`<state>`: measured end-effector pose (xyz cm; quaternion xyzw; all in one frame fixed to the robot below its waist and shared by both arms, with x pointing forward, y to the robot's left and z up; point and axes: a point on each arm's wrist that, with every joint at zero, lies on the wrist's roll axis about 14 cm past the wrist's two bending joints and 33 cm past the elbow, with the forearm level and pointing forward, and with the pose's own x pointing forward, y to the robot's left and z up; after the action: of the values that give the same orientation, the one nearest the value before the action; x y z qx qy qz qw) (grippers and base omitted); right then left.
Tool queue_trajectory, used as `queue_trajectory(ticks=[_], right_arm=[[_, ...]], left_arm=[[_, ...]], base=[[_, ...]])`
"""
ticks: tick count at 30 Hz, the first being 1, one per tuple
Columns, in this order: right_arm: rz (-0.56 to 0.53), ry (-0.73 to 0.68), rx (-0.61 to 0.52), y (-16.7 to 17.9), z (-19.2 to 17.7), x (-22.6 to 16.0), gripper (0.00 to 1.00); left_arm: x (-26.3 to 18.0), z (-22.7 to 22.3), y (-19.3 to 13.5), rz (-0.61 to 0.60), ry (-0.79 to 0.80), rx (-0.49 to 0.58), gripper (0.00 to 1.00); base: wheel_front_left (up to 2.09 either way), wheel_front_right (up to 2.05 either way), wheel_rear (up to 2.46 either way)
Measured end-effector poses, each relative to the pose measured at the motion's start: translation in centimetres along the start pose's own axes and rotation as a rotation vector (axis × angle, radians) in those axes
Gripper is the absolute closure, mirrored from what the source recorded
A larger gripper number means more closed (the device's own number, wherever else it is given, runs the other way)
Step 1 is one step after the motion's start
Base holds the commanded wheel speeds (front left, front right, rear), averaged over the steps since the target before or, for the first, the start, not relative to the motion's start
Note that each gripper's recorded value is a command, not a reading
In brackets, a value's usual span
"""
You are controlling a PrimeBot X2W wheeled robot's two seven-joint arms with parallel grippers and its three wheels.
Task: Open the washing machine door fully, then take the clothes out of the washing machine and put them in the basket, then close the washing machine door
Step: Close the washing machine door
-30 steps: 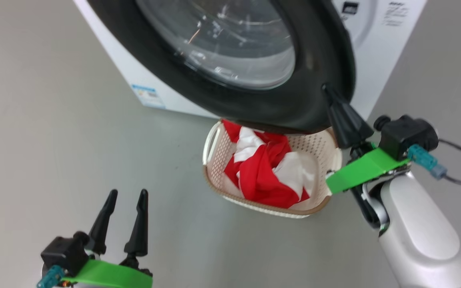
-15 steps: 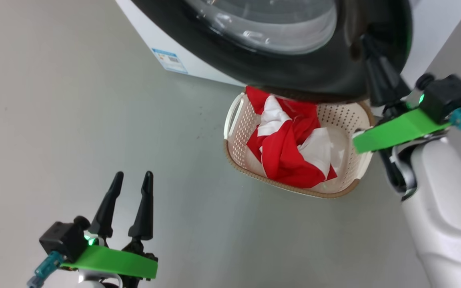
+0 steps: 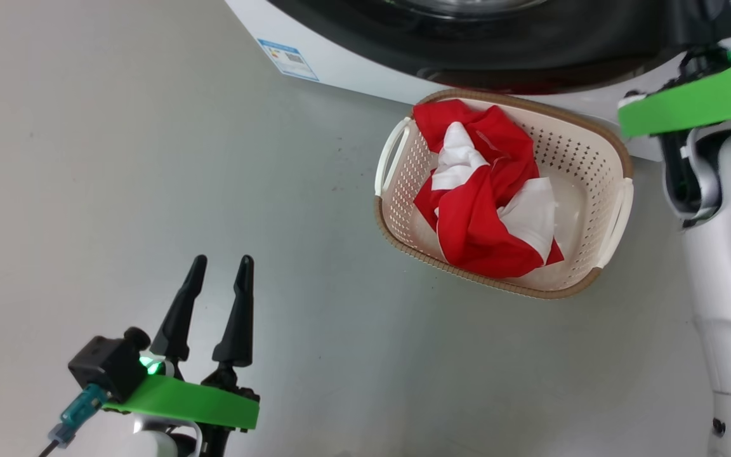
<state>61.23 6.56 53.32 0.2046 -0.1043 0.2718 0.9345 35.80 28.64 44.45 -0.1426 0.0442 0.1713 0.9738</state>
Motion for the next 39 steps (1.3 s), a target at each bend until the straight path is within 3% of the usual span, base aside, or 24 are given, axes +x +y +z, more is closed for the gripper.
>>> queue_trajectory(ticks=[9, 17, 22, 24, 25, 32, 39], right_arm=[[-0.037, -0.041, 0.038, -0.8, 0.8, 0.9, 1.00], [-0.001, -0.033, 0.009, 0.4, 1.4, 0.6, 0.99], [0.017, 0.055, -0.011, 1.3, -0.6, -2.2, 0.56], [0.019, 0.091, -0.011, 1.6, -1.4, -3.7, 0.15], [0.020, 0.108, -0.014, 1.7, -1.7, -4.4, 0.00], [-0.004, 0.226, -0.027, 1.9, -3.6, -9.8, 0.00], [-0.109, 0.280, -0.047, -0.6, -3.1, -15.0, 0.00]], left_arm=[[0.1, -0.2, 0.1, 0.005, 0.007, 0.002, 0.00], [0.4, 0.5, -0.5, -0.013, -0.017, -0.007, 0.00], [0.3, 1.1, -1.0, -0.034, -0.036, 0.005, 0.00], [0.1, 1.3, -1.0, -0.037, -0.043, 0.011, 0.00], [0.1, 1.5, -1.0, -0.037, -0.049, 0.013, 0.00], [-1.0, 1.3, -1.7, -0.069, -0.045, 0.025, 0.00], [-1.1, 2.0, -2.2, -0.112, -0.063, 0.034, 0.00]], base=[[0.00, 0.00, 0.00], [0.00, 0.00, 0.00], [0.00, 0.00, 0.00], [0.00, 0.00, 0.00], [0.00, 0.00, 0.00], [0.00, 0.00, 0.00], [0.00, 0.00, 0.00]])
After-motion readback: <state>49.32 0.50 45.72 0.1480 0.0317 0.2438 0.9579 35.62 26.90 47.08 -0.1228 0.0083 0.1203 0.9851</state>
